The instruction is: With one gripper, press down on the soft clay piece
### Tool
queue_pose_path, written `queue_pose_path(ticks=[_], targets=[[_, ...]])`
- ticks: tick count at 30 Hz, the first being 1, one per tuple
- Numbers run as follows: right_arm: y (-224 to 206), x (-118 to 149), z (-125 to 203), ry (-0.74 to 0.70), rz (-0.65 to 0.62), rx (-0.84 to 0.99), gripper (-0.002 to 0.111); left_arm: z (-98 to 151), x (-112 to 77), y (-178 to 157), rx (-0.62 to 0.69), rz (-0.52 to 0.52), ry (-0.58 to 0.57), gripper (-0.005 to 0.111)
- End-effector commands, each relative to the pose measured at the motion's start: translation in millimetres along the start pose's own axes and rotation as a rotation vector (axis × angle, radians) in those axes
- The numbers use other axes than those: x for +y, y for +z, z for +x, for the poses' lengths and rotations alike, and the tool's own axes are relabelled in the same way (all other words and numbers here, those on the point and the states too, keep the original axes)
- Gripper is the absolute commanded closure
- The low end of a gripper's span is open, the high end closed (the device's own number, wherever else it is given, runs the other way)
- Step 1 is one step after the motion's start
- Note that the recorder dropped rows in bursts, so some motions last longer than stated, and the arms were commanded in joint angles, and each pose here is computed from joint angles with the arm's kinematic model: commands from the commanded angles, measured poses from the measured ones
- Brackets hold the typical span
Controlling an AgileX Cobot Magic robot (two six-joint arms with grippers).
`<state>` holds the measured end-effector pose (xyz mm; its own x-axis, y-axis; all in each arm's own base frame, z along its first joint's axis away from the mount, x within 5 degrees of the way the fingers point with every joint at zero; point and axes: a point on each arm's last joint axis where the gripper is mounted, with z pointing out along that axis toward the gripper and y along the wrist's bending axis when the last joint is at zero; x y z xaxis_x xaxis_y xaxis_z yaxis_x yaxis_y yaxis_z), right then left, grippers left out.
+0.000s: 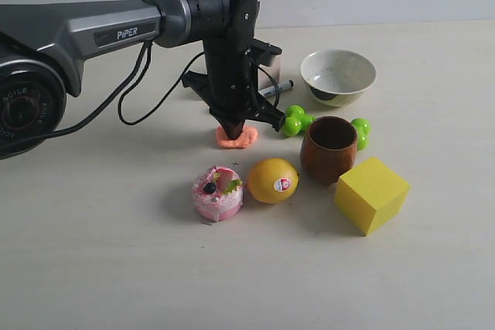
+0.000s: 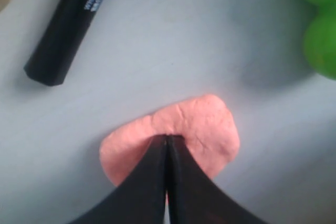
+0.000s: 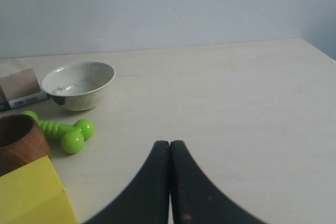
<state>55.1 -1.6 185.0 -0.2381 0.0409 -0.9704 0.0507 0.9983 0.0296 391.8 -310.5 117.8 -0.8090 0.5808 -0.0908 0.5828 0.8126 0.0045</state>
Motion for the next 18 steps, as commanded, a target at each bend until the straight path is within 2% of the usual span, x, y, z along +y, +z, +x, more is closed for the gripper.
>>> queue_pose_path(ticks=[1, 14, 18], targets=[[0.0, 0.2, 0.7, -0.006, -0.004, -0.006, 0.108, 4.8, -12.3, -4.6, 0.030, 0.054, -0.017, 0.107], [0.0, 0.2, 0.7, -0.006, -0.004, -0.006, 0.108, 4.7, -10.9, -4.8, 0.029, 0.050, -0.017, 0.107], [0.0, 0.2, 0.7, -0.006, -0.004, -0.006, 0.108, 4.5, -4.6, -4.7, 0.027, -0.020, 0.012, 0.107]])
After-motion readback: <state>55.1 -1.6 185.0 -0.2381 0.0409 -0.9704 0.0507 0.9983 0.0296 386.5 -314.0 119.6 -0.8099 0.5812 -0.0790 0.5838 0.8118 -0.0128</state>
